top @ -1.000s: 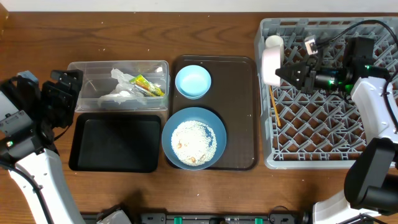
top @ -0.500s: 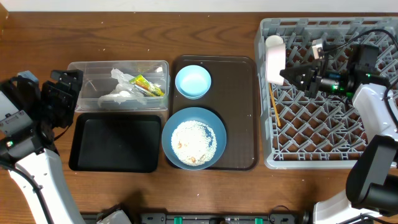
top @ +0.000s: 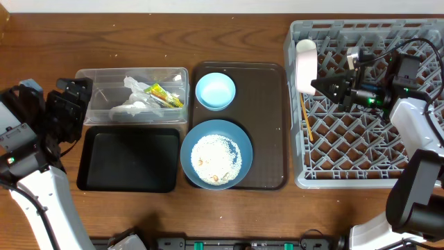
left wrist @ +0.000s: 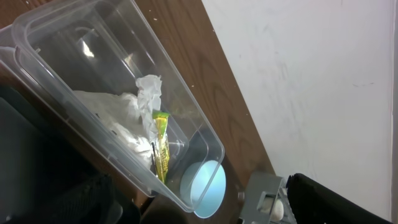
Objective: Sort waste into correct bins and load items into the dishwasher rack
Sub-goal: 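Lift the pink bowl and carry it right over the grey rack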
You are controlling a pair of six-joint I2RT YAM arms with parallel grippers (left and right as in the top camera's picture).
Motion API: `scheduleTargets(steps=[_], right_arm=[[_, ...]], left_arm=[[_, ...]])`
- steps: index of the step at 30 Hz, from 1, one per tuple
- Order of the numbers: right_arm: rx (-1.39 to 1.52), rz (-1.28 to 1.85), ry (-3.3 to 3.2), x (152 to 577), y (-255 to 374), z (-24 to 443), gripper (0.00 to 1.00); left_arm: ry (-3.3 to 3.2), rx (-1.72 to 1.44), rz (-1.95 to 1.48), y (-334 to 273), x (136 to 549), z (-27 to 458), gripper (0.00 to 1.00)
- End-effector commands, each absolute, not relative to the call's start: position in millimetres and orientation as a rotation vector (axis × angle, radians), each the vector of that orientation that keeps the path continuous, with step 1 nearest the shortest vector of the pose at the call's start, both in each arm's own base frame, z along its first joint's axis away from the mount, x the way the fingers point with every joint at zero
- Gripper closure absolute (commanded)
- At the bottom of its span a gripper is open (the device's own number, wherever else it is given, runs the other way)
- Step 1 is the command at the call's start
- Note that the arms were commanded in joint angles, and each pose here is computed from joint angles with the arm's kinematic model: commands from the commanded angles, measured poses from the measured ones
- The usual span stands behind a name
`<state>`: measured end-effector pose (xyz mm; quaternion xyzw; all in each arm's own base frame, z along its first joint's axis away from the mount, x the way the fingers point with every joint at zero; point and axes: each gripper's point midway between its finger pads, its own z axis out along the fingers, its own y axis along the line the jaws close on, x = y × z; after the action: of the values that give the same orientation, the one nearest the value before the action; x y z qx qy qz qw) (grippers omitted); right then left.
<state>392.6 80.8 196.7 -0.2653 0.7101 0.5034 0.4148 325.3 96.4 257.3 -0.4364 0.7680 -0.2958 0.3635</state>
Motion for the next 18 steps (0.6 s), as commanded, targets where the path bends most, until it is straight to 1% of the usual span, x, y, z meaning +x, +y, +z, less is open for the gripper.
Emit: scheduleTargets(steps=[1,8,18], right_arm=[[-0.685,1.278,1.75,391,81,196,0.99],[-0.701,1.253,1.739,393,80,196,0.99],[-0.689,1.243,1.778,398,81,182,0.99]], left_arm=[[1.97,-1.122,-0.769,98,326,260,0.09],[1.97,-1.122,-0.769,98,326,260,0.09],[1.97,-1.122,-0.769,98,326,260,0.09]])
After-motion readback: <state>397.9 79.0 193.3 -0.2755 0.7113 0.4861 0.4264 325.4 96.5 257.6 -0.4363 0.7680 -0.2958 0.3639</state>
